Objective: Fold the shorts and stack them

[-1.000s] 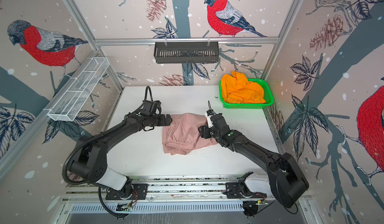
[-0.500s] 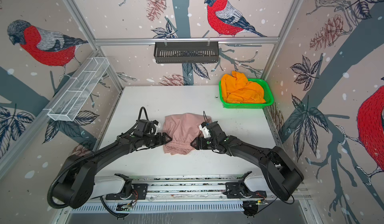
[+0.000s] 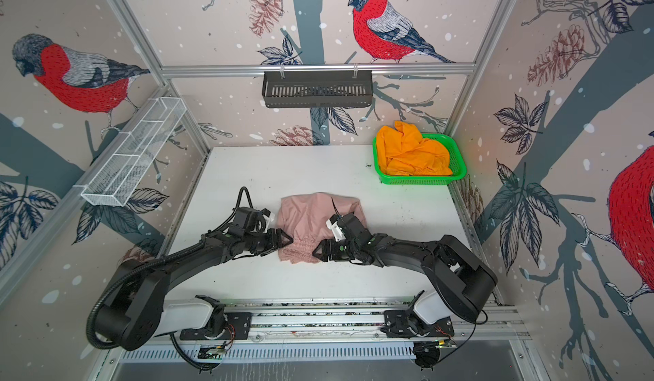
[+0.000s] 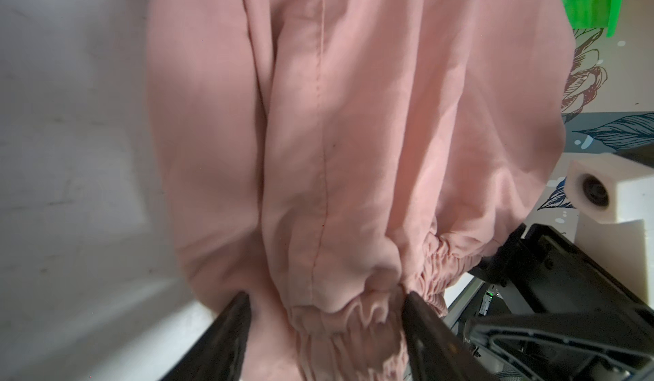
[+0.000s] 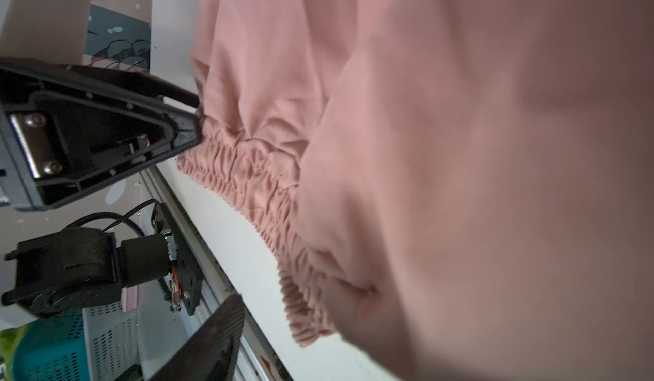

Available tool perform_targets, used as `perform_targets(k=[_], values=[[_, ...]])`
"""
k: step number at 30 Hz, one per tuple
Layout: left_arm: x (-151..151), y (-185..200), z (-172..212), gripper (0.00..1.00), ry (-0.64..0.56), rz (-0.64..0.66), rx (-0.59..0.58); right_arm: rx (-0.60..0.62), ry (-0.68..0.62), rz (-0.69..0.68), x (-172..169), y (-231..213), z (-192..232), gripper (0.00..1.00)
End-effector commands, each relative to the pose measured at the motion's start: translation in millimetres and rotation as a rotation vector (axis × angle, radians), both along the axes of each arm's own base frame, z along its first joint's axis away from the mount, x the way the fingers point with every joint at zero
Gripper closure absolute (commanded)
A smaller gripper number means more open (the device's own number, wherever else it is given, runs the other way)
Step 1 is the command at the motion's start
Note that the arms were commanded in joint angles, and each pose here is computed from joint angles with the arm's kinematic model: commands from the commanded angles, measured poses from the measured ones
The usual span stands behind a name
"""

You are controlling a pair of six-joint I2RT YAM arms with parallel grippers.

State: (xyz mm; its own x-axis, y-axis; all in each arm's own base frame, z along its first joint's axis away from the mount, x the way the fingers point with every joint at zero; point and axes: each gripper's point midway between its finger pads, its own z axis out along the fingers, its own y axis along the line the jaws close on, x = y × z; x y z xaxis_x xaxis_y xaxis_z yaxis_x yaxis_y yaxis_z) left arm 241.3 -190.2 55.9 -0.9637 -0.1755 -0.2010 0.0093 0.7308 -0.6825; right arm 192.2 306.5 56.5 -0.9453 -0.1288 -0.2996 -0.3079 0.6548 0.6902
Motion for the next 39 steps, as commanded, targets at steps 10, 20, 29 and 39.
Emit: perform_targets(k=[10,20,29,39], values=[[0.8,1.6,-0.9,0.62,-0.013,-0.028,0.031,-0.251,-0.120,0.062,4.9,19.4,-11.9,0.38],[-7.2,7.1,-16.1,0.78,0.024,-0.031,0.066,-0.464,-0.204,0.156,-4.3,26.5,-29.6,0.36],[0.5,7.1,-2.8,1.00,-0.006,-0.045,0.089,-0.495,-0.288,0.147,7.4,29.3,-5.9,0.86],[17.4,0.4,42.9,1.00,-0.128,-0.049,0.047,-0.641,-0.527,0.191,43.1,20.4,43.4,0.95]])
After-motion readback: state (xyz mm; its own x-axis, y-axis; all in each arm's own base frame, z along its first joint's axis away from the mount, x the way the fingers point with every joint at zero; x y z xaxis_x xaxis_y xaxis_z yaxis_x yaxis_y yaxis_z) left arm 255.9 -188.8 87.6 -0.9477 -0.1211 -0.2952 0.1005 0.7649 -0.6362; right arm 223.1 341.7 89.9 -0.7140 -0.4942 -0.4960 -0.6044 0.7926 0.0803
